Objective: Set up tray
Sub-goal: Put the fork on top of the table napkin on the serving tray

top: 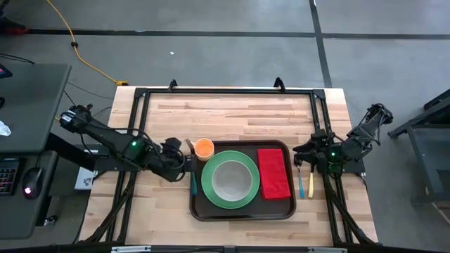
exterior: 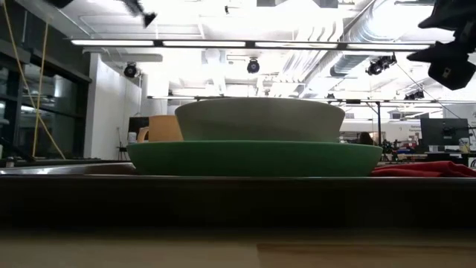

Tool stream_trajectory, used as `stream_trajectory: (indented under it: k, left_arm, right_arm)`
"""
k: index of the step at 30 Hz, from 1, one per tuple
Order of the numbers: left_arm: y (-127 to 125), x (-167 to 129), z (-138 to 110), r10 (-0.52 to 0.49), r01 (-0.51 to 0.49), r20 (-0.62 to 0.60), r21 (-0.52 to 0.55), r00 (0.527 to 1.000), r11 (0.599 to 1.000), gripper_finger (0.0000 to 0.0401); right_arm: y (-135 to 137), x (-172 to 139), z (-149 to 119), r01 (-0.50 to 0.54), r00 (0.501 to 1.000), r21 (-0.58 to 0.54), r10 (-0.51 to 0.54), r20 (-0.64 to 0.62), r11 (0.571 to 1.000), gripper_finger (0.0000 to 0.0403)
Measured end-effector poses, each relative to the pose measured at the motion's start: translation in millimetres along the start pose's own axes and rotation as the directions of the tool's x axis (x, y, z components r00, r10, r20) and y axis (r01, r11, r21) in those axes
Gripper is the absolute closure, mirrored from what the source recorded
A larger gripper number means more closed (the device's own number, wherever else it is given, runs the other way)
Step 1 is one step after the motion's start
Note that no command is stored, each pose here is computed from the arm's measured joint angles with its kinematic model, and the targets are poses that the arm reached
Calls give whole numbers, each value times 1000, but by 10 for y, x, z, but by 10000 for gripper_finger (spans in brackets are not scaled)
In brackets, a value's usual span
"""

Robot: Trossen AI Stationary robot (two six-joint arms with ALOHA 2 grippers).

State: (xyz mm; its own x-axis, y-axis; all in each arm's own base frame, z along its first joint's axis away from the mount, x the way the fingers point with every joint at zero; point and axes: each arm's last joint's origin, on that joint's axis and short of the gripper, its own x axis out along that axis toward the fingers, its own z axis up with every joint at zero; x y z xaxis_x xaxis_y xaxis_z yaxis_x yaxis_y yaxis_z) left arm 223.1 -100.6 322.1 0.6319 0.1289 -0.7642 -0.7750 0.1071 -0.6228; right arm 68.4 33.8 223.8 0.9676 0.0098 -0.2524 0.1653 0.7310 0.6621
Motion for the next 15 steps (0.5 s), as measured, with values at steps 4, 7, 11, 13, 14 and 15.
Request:
stream_trajectory:
  k: [4, 7, 11, 13, 14, 15]
  left_arm:
    - [-191, -10, 27, -31, 30, 28, 46, 999, 998, 391]
    - [-369, 33, 77, -43, 39, 45, 88, 998, 995, 391]
    - [-639, 93, 168, -64, 56, 49, 158, 997, 986, 391]
    - [-767, 123, 225, -73, 62, 53, 192, 996, 979, 391]
    - [-832, 144, 250, -80, 67, 54, 211, 995, 975, 391]
    - [-888, 158, 276, -84, 70, 53, 227, 995, 971, 391]
  right_arm:
    - [79, 49, 15, -18, 999, 0, 18, 32, 1000, 206]
    - [164, 120, 9, -30, 998, -14, 31, 46, 999, 206]
    - [281, 247, -29, -38, 998, -35, 39, 52, 999, 206]
    - [326, 315, -62, -34, 998, -41, 36, 48, 999, 206]
    - [347, 348, -78, -33, 998, -42, 34, 46, 999, 206]
    - [368, 380, -94, -32, 998, -42, 34, 46, 999, 206]
